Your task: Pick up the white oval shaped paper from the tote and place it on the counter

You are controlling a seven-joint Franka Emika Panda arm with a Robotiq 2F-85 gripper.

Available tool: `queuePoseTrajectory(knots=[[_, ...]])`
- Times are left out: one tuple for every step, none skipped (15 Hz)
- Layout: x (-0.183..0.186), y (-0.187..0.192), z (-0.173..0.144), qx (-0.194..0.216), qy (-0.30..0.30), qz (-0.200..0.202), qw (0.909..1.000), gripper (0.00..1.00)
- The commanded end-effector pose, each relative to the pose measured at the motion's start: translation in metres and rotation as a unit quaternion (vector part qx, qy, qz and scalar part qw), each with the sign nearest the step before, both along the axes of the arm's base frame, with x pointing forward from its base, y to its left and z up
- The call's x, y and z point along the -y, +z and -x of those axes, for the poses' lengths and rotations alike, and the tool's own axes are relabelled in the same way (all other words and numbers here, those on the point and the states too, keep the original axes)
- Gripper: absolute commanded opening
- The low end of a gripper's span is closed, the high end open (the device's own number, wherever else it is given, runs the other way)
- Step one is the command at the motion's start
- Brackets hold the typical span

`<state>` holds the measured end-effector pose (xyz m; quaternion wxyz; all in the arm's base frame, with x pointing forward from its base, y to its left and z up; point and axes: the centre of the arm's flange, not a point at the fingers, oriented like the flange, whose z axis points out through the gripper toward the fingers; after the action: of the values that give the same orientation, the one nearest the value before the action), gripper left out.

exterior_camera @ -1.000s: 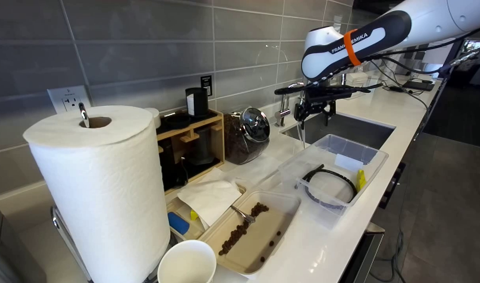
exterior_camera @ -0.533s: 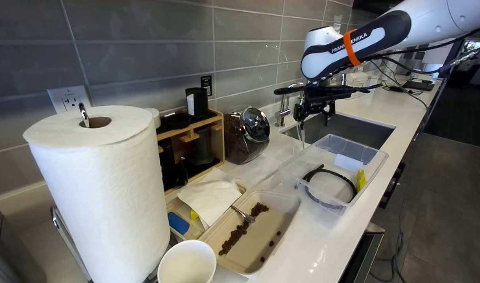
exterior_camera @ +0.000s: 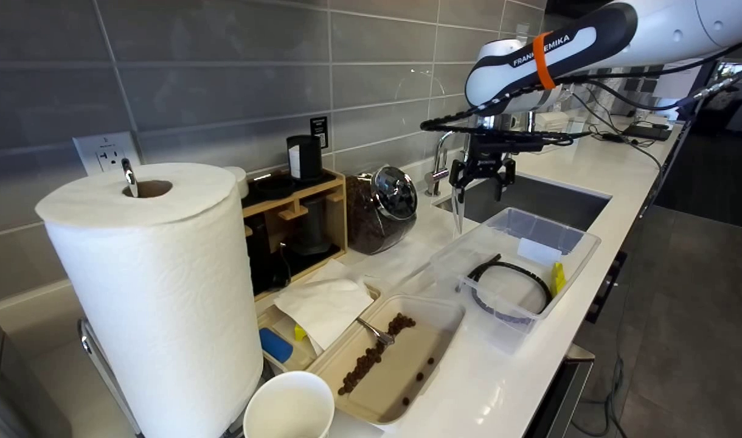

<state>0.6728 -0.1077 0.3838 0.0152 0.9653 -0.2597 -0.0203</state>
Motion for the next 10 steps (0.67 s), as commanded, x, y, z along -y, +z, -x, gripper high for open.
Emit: queuePoseTrajectory(knots=[[-0.002,-0.001,0.001,0.042,-0.013,0.02,0.9989,1.0],[0.002,0.007,-0.001,0.005,0.003,-0.061,0.9981,1.0],[0.002,0.005,0.001,0.0,0.002,-0.073,0.9973,1.0],[0.002,-0.001,0.003,0.011,-0.006,-0.043,0.999,1.0],[0.005,0.003,0.004,0.001,-0.004,-0.058,0.9983,1.0],[0.008,0.003,0.007,0.004,-0.007,-0.039,0.9992,1.0],[0.012,0.005,0.01,0.015,-0.01,-0.036,0.9992,1.0],[0.015,0.007,0.013,0.015,-0.011,-0.037,0.9991,1.0],[0.018,0.008,0.015,0.02,-0.015,-0.033,0.9991,1.0],[0.021,0.01,0.016,0.022,-0.017,-0.038,0.9989,1.0]])
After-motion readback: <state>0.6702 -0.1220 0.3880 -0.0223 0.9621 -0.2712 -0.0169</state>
